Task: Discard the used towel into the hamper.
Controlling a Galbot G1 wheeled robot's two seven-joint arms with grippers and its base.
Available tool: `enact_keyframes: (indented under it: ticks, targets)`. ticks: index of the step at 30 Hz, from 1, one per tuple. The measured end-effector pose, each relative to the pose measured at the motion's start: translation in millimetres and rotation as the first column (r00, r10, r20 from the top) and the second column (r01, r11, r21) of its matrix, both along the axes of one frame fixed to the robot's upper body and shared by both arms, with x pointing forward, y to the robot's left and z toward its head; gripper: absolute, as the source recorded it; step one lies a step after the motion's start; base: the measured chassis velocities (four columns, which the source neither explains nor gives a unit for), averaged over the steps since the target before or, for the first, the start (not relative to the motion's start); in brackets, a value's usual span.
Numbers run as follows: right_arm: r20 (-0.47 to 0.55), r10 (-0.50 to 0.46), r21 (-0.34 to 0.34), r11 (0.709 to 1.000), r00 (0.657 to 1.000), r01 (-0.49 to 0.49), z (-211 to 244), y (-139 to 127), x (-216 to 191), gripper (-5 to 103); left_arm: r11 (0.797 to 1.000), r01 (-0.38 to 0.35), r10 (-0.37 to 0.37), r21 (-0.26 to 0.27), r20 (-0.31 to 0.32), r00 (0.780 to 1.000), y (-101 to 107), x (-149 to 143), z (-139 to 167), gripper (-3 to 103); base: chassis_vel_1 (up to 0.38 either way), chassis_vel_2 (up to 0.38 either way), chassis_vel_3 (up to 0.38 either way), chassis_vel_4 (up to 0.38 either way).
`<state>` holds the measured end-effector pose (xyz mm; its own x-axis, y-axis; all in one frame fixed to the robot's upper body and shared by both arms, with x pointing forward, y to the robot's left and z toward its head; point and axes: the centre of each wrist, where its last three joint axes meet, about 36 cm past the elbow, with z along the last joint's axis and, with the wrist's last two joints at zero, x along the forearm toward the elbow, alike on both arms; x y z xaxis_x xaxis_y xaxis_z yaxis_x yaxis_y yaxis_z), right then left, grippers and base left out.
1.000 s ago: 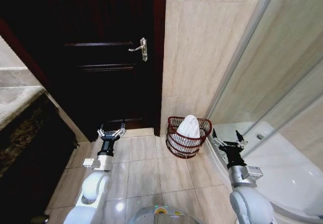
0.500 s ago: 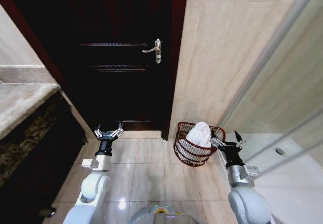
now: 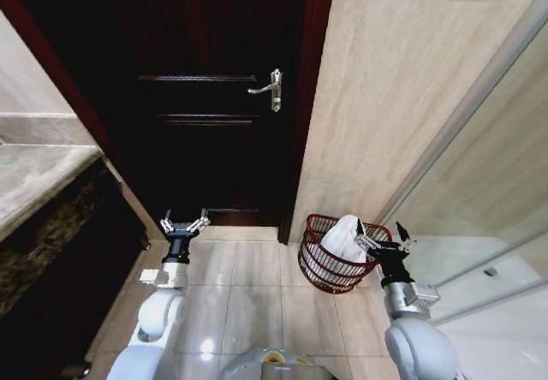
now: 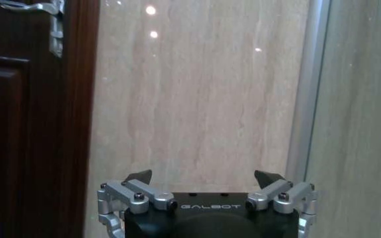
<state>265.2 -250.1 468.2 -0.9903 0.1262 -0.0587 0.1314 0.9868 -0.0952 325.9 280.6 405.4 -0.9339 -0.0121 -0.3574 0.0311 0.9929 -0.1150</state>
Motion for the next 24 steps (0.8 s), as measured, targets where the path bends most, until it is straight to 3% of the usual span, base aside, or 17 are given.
enact_keyframes:
  ticks: [7,11,18,24]
  targets:
    - [-0.046,0.015,0.006,1.0,0.999,-0.015,0.7,7.1,-8.3,100,1.0,-0.003,0.003,-0.013,0.013,1.0,-0.2,0.6,-1.5,100,-0.133,0.033,0.036,-0.105]
    - [-0.118,0.024,0.063,0.998,0.993,-0.017,0.0,5.0,0.6,100,0.999,-0.008,0.009,-0.031,0.024,1.0,2.9,-1.0,-2.3,100,-0.017,0.009,0.009,-0.012]
    - [-0.28,0.053,0.189,0.982,0.958,0.001,-11.9,-25.2,55.7,100,1.0,-0.008,0.008,-0.019,0.019,1.0,11.0,-1.1,-2.6,100,0.0,0.0,0.0,0.0]
    - [-0.349,0.046,0.178,0.984,0.936,0.019,-34.0,-35.5,107.8,100,1.0,-0.004,0.004,0.011,-0.013,1.0,20.5,-1.8,-1.8,100,0.0,0.0,0.0,0.0]
